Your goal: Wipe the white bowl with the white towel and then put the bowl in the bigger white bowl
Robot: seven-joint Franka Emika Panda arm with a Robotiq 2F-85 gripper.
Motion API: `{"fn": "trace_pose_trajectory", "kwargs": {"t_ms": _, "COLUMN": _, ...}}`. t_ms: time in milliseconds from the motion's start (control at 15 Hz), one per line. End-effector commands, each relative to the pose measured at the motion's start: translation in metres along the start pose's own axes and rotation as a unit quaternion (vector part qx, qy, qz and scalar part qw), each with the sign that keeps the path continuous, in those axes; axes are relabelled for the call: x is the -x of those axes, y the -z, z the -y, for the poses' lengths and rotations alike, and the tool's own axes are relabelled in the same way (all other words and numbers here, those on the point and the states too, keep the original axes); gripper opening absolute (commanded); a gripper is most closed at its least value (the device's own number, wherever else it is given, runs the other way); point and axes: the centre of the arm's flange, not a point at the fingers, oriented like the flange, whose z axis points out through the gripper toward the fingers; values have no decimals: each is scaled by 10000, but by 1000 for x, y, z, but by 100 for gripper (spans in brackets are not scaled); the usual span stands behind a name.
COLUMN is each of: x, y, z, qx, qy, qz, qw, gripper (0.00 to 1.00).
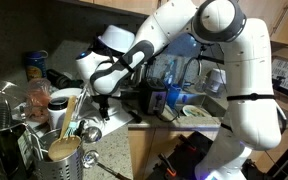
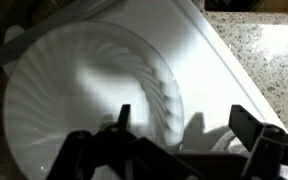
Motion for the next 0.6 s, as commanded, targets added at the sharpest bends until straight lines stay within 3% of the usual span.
{"fn": "trace_pose_trajectory", "kwargs": {"t_ms": 0, "x": 11, "y": -3, "z": 10, "qx": 182, "qy": 90, "qz": -33, "qw": 9998, "gripper": 100}}
{"fn": "trace_pose_trajectory", "kwargs": {"t_ms": 267, "x": 13, "y": -9, "z": 15, "qx": 176, "qy": 144, "qz": 17, "qw": 9997, "gripper": 100}}
{"fn": "trace_pose_trajectory", "kwargs": {"t_ms": 333, "x": 14, "y": -10, "z": 16, "qx": 174, "qy": 152, "qz": 27, "qw": 9997, "gripper": 92}}
{"fn": "trace_pose_trajectory", "kwargs": {"t_ms": 400, "x": 14, "y": -11, "z": 16, "qx": 177, "qy": 160, "qz": 38, "qw": 9997, "gripper": 75}}
{"fn": "trace_pose_trajectory", "kwargs": {"t_ms": 533, "x": 15, "y": -11, "z": 16, "qx": 188, "qy": 174, "qz": 55, "qw": 9997, "gripper": 58}}
